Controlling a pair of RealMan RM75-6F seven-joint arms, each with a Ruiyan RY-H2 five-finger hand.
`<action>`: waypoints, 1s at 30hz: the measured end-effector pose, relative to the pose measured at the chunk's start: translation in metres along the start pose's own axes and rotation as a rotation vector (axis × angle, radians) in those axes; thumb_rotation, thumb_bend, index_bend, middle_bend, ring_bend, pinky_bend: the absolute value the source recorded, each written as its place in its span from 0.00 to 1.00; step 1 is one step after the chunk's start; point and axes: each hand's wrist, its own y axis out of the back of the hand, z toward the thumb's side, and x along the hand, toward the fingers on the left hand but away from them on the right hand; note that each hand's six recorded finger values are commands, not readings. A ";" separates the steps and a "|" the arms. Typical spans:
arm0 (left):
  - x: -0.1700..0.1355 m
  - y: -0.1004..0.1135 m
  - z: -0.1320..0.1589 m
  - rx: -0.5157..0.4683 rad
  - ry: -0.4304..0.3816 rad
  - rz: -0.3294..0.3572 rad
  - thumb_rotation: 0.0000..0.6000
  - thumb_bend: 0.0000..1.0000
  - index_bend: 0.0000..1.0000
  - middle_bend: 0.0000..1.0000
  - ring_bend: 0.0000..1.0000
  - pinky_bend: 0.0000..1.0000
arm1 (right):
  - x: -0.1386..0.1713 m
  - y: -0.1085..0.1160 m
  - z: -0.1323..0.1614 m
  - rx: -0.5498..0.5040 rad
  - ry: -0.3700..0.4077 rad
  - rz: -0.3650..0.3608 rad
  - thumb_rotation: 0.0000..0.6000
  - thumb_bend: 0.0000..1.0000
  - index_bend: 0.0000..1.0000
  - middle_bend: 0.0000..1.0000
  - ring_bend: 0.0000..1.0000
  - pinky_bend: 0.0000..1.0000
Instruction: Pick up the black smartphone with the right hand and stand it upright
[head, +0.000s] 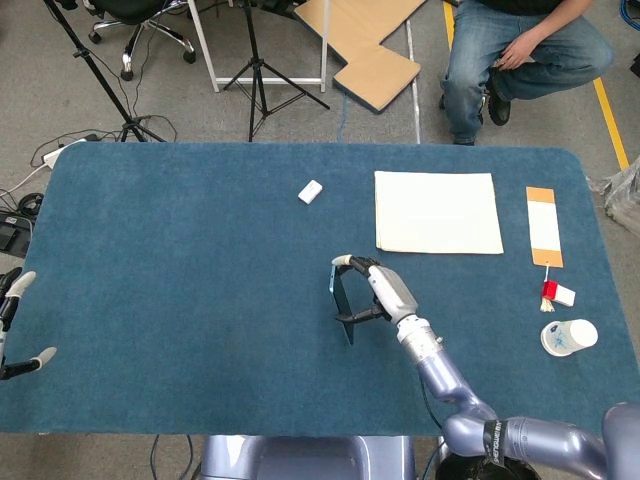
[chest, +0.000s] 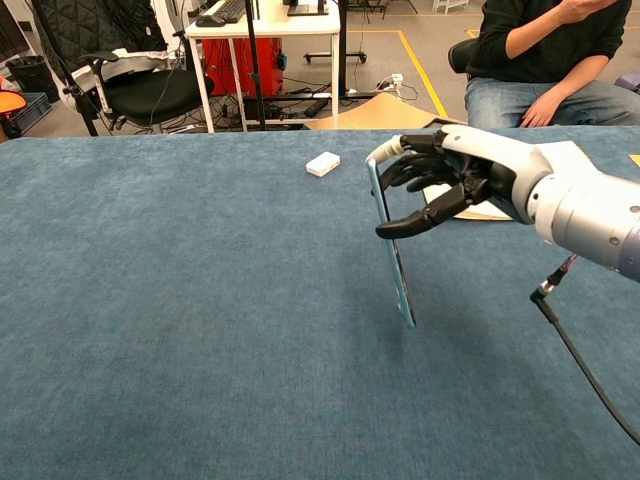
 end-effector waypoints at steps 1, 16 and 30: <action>0.000 0.000 0.000 0.002 0.000 0.000 1.00 0.00 0.00 0.00 0.00 0.00 | 0.001 0.000 -0.003 -0.054 -0.010 0.006 1.00 0.11 0.52 0.52 0.18 0.22; 0.001 -0.005 0.003 0.020 0.003 -0.001 1.00 0.00 0.00 0.00 0.00 0.00 | 0.008 -0.035 -0.054 -0.711 -0.216 0.097 1.00 0.18 0.51 0.52 0.14 0.16; 0.001 -0.005 0.003 0.022 0.003 -0.001 1.00 0.00 0.00 0.00 0.00 0.00 | 0.010 -0.039 -0.071 -0.591 -0.181 0.111 1.00 0.15 0.10 0.04 0.00 0.00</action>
